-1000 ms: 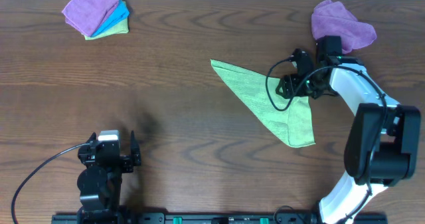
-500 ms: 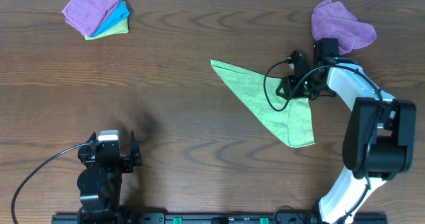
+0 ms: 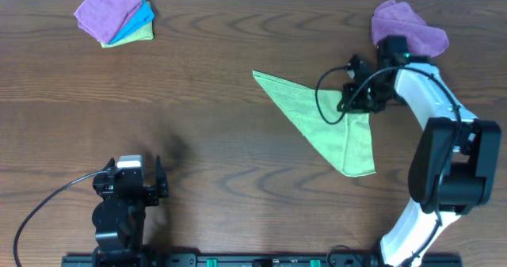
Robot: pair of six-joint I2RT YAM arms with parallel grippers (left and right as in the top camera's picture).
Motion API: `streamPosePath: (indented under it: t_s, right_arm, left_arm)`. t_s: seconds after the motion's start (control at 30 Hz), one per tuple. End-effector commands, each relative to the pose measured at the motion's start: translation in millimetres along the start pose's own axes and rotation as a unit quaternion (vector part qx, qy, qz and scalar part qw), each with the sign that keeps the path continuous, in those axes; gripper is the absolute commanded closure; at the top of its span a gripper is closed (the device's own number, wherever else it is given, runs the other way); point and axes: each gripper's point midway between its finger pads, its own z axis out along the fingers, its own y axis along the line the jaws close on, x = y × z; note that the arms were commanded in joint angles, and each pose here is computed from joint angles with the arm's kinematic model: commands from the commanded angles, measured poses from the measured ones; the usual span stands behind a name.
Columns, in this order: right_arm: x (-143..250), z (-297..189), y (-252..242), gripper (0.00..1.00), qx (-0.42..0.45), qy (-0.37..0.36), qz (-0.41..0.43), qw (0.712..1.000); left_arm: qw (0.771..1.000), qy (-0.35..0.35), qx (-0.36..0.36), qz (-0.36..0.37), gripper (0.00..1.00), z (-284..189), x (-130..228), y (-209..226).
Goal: Fold the cloth
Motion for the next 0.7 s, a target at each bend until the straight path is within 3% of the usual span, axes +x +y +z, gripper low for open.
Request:
streamPosePath:
  t_s: [0.0, 0.17, 0.3, 0.43, 0.53, 0.57, 0.6, 0.63, 0.67]
  right_arm:
    - [-18.1, -15.8, 17.6, 0.99, -0.005, -0.015, -0.017, 1.0]
    - [-25.6, -29.7, 55.2, 0.99, -0.011, -0.006, -0.061, 0.998]
    - [-10.0, -26.2, 104.9, 0.98, -0.021, 0.035, -0.109, 0.993]
    - [32.5, -14.7, 159.9, 0.99, -0.035, 0.11, -0.182, 0.976]
    - [89.8, -10.0, 202.3, 0.98, -0.06, 0.198, -0.291, 0.934]
    - [104.4, -8.9, 209.8, 0.86, -0.056, 0.219, -0.321, 0.92]
    - [111.4, -6.3, 213.6, 0.62, -0.042, 0.229, -0.339, 0.912]
    - [114.7, -3.7, 213.5, 0.27, -0.017, 0.234, -0.351, 0.907]
    - [115.2, -2.0, 210.0, 0.06, 0.016, 0.236, -0.355, 0.905]
  left_arm:
    - [1.0, 0.01, 0.004, 0.01, 0.05, 2.8, 9.3, -2.3]
    - [1.0, 0.01, 0.004, 0.01, 0.05, 2.8, 9.3, -2.3]
    - [1.0, 0.01, 0.004, 0.01, 0.04, 2.8, 9.3, -2.3]
    - [1.0, 0.01, 0.004, 0.01, 0.05, 2.8, 9.3, -2.3]
    - [1.0, 0.01, 0.004, 0.01, 0.05, 2.8, 9.3, -2.3]
    - [1.0, 0.01, 0.004, 0.01, 0.05, 2.8, 9.3, -2.3]
    - [1.0, 0.01, 0.004, 0.01, 0.05, 2.8, 9.3, -2.3]
    - [1.0, 0.01, 0.004, 0.01, 0.04, 2.8, 9.3, -2.3]
    - [1.0, 0.01, 0.004, 0.01, 0.05, 2.8, 9.3, -2.3]
